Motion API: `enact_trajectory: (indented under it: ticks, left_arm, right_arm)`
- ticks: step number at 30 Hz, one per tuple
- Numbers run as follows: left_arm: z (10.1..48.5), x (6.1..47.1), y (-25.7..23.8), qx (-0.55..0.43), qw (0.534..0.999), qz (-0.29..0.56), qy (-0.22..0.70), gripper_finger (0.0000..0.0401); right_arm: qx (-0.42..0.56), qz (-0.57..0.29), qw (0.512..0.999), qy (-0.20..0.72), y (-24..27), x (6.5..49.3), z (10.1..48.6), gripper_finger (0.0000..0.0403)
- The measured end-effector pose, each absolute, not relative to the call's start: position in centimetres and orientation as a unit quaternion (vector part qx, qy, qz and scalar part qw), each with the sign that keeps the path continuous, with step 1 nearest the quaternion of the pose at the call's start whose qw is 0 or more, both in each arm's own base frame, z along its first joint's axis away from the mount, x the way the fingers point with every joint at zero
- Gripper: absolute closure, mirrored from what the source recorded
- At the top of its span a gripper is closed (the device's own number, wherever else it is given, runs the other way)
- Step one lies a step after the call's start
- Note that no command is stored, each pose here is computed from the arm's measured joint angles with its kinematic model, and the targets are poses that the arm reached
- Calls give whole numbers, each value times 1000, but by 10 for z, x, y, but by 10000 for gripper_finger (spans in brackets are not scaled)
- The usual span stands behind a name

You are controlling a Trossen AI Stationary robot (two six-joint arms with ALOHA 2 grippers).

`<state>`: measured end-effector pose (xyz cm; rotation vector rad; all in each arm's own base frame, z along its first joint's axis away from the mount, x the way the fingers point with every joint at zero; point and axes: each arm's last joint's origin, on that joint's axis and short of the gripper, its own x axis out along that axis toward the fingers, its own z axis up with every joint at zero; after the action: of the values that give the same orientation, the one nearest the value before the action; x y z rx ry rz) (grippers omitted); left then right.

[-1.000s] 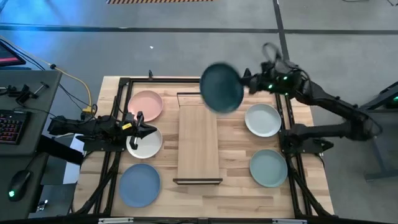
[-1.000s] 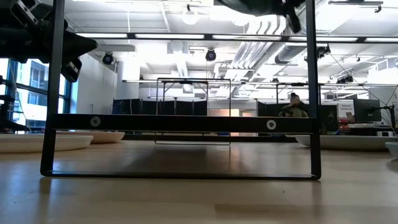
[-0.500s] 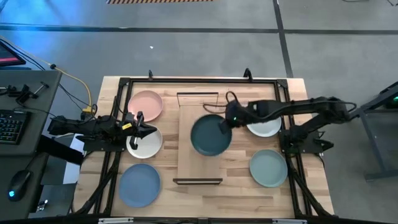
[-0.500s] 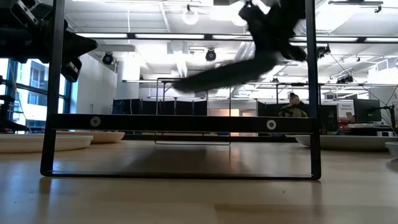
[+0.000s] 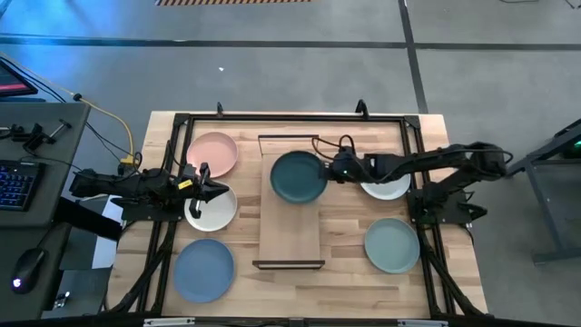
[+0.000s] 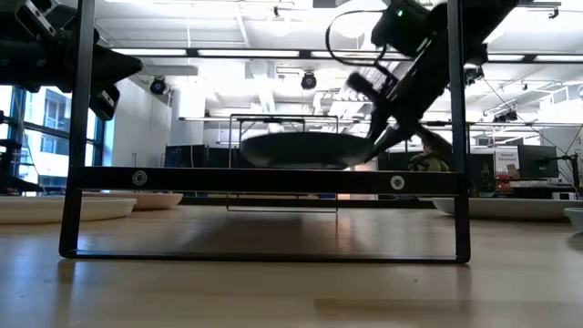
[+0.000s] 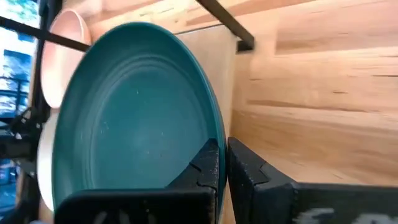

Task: Place and stack plates onto a shelf
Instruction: Put the dark green plate on the shelf

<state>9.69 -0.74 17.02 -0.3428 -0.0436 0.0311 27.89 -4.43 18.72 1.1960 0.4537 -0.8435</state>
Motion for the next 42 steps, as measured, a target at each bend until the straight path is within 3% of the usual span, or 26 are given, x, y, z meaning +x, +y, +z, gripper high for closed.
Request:
enact_trajectory:
  ticks: [14,34,42]
  left_arm:
    - [170,97,-7,-171,985,15,-22,401]
    - [170,97,-7,-171,985,16,-22,401]
    - [170,97,-7,-171,985,16,-22,401]
  right_arm:
    - [530,-393,720,214,-59,330,178,403]
    - [509,-420,709,247,-68,324,175,402]
    - [509,-409,712,259,-67,324,174,353]
